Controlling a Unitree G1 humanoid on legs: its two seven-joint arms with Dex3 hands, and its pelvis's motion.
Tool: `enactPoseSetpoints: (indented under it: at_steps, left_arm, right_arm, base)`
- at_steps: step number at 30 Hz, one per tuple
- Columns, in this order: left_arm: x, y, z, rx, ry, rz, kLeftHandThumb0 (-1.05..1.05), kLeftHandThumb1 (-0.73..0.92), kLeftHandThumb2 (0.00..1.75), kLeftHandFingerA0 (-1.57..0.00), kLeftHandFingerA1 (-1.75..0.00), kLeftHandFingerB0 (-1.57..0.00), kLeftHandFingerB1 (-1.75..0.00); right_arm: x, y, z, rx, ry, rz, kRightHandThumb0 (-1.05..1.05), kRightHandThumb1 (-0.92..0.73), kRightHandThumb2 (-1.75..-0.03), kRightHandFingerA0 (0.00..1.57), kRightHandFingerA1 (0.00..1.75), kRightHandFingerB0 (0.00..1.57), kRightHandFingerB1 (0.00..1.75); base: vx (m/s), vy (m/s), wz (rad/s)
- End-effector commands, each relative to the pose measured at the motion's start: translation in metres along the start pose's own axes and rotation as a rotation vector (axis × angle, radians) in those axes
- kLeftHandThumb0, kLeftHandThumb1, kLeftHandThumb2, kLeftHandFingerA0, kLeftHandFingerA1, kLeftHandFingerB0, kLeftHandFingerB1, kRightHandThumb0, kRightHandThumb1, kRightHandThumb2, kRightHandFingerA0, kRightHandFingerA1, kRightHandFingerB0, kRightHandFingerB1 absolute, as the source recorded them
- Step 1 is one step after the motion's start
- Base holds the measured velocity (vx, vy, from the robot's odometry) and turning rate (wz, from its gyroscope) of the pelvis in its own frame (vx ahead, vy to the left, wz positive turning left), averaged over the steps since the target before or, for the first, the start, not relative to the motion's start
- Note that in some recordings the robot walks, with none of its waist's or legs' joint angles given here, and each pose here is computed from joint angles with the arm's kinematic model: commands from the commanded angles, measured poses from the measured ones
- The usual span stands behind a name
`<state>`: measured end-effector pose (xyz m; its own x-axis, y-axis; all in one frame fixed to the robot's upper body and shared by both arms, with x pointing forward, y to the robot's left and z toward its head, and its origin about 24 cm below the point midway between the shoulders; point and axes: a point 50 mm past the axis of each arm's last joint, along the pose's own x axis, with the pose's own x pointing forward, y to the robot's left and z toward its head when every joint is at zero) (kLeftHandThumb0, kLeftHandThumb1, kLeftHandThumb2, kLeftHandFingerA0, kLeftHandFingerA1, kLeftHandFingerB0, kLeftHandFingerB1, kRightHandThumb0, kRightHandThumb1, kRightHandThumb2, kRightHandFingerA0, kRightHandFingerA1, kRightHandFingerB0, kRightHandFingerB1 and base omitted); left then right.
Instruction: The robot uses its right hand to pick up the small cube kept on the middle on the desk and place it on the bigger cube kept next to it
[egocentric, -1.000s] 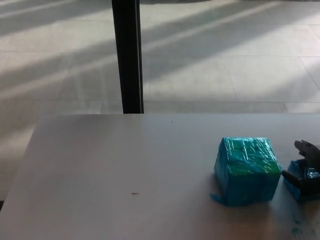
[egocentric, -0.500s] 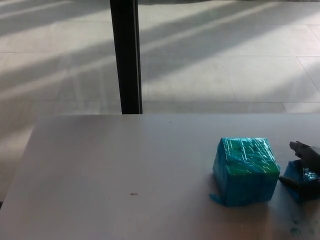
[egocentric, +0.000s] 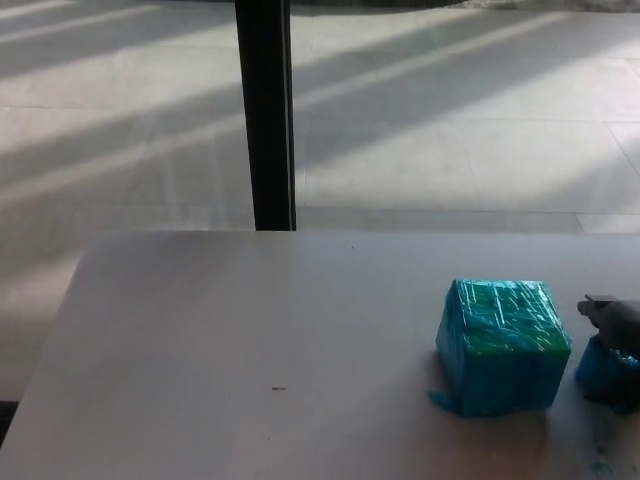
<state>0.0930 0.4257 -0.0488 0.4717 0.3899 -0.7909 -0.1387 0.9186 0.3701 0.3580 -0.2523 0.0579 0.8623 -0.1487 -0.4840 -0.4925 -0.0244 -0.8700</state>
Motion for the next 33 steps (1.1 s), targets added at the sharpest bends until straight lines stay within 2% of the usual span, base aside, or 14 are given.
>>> enactPoseSetpoints:
  at_steps: [1,5,7,9,10,11,12,13,15,16,22,25,28,33]
  left_arm:
    - [-0.002,0.005,0.000,0.009,0.008,0.019,-0.67,0.66,0.61,-0.52,-0.61,-0.63,-0.52]
    - [-0.002,0.005,-0.001,0.033,-0.002,0.014,-0.69,0.66,0.60,-0.50,-0.69,-0.67,-0.64]
    - [-0.002,0.005,0.000,0.059,0.000,0.015,-0.70,0.68,0.60,-0.48,-0.65,-0.62,-0.58]
    - [-0.002,0.005,-0.001,0.005,0.001,0.016,-0.70,0.64,0.59,-0.53,-0.67,-0.65,-0.57]
    - [-0.002,0.005,-0.001,0.013,0.004,0.015,-0.68,0.66,0.61,-0.55,-0.64,-0.60,-0.51]
    - [-0.002,0.005,-0.001,0.016,0.004,0.012,-0.69,0.66,0.61,-0.52,-0.64,-0.61,-0.53]
    - [-0.002,0.005,0.000,0.015,-0.001,0.008,-0.72,0.48,0.85,-0.52,-0.67,-0.57,-0.59]
    - [-0.003,0.006,0.000,0.020,-0.005,0.011,-0.69,0.65,0.60,-0.58,-0.64,-0.67,-0.55]
    - [-0.002,0.006,-0.001,-0.006,0.002,0.024,-0.71,0.47,0.85,-0.57,-0.71,-0.61,-0.64]
    - [-0.002,0.006,-0.001,0.003,0.006,0.023,-0.68,0.65,0.60,-0.53,-0.63,-0.64,-0.54]
    - [-0.002,0.005,-0.001,0.002,0.002,0.018,-0.66,0.65,0.60,-0.52,-0.62,-0.64,-0.53]
    - [-0.001,0.003,0.000,0.035,0.002,0.016,-0.69,0.66,0.60,-0.52,-0.63,-0.63,-0.53]
    - [-0.001,0.004,0.000,0.043,0.004,0.017,-0.68,0.68,0.61,-0.52,-0.61,-0.62,-0.50]
    - [-0.001,0.003,0.000,0.049,0.001,0.017,-0.69,0.68,0.61,-0.53,-0.62,-0.62,-0.51]
  right_arm:
    - [-0.002,0.044,-0.026,-0.130,0.109,0.133,-0.29,-0.82,-0.65,0.47,1.39,0.12,0.40]
    - [-0.003,0.048,-0.032,-0.188,0.131,0.136,-0.34,-0.86,-0.66,0.51,1.17,0.30,0.36]
    - [-0.004,0.050,-0.035,-0.193,0.143,0.139,-0.35,-0.91,-0.66,0.41,0.70,0.41,0.45]
    - [-0.004,0.050,-0.037,-0.209,0.168,0.156,-0.36,-0.90,-0.66,0.40,0.65,0.46,0.52]
    - [-0.004,0.050,-0.038,-0.209,0.167,0.156,-0.36,-0.89,-0.66,0.42,0.68,0.49,0.52]
    - [-0.005,0.051,-0.038,-0.214,0.146,0.136,-0.35,-0.80,-0.67,0.64,1.42,0.55,0.52]
    - [-0.005,0.050,-0.036,-0.219,0.088,0.060,-0.35,-0.80,-0.67,0.78,1.37,0.67,0.55]
    - [-0.006,0.048,-0.034,-0.206,0.040,-0.026,-0.36,-0.84,-0.71,0.74,1.59,0.67,0.79]
    - [-0.007,0.049,-0.034,-0.162,0.004,-0.090,-0.36,-0.88,-0.68,0.75,1.56,0.64,0.77]
    - [-0.008,0.050,-0.033,-0.134,-0.019,-0.131,-0.35,-0.87,-0.71,0.79,1.66,0.69,0.67]
    - [-0.011,0.046,-0.023,-0.041,-0.126,-0.263,-0.33,-0.81,-0.74,0.83,1.60,0.72,0.54]
    - [-0.013,0.043,-0.022,-0.002,-0.169,-0.292,-0.28,-0.75,-0.77,0.81,1.61,0.79,0.96]
    - [-0.015,0.040,-0.021,0.025,-0.213,-0.325,-0.25,-0.70,-0.84,0.83,1.57,0.83,0.84]
    - [-0.018,0.033,-0.021,0.078,-0.251,-0.387,-0.23,-0.70,-0.91,0.85,1.65,0.82,0.98]
  base:
    - [0.00,0.000,0.00]
    - [0.00,0.000,0.00]
    - [0.00,0.000,0.00]
    - [0.00,0.000,0.00]
    - [0.00,0.000,0.00]
    - [0.00,0.000,0.00]
    - [0.00,0.000,0.00]
    - [0.00,0.000,0.00]
    - [0.00,0.000,0.00]
    - [0.00,0.000,0.00]
    - [0.00,0.000,0.00]
    - [0.00,0.000,0.00]
    - [0.00,0.000,0.00]
    - [0.00,0.000,0.00]
